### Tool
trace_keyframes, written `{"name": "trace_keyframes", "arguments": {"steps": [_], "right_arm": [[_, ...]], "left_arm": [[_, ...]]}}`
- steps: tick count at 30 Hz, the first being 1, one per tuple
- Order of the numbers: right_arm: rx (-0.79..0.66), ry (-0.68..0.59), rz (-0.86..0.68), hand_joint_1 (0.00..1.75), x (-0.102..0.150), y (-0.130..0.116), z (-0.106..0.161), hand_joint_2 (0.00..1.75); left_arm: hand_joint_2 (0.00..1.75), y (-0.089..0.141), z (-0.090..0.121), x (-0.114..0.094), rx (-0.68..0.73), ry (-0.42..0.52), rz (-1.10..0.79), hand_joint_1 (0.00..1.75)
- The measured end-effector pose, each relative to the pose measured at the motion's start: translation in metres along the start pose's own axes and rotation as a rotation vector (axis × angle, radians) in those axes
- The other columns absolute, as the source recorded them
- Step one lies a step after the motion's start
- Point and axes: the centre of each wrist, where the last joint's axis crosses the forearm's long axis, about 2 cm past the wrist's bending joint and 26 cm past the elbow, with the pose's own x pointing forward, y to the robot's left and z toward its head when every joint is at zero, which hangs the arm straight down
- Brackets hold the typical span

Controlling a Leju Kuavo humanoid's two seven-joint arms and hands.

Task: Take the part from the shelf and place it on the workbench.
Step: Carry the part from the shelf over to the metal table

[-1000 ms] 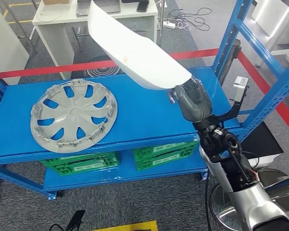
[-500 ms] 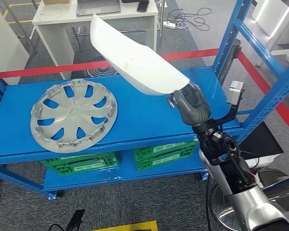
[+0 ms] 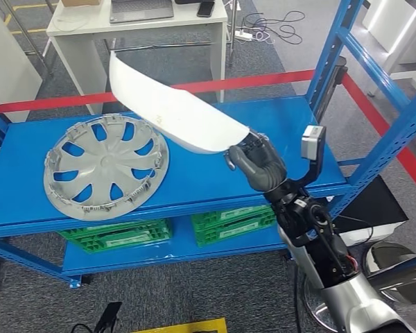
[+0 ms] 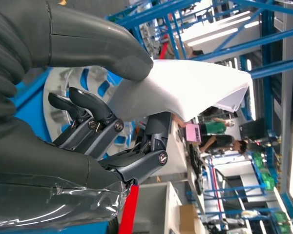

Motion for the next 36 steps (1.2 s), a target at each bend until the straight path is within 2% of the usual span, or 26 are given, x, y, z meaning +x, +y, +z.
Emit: {"name": "trace_keyframes", "arguments": {"steps": [12, 20, 36], "right_arm": [[0.003, 0.047, 0.025, 1.75, -0.012, 0.018, 0.007, 1.75], [-0.032, 0.071, 0.058, 1.75, -0.016, 0.021, 0.015, 1.75], [-0.006, 0.07, 0.074, 1.75, -0.016, 0.026, 0.014, 1.75]], "left_arm": [[1.75, 0.002, 0.0, 0.002, 0.005, 0.004, 0.016, 0.0], [1.75, 0.003, 0.0, 0.003, 0.006, 0.012, 0.015, 0.0], [1.75, 0.004, 0.0, 0.003, 0.012, 0.011, 0.018, 0.0]]}}
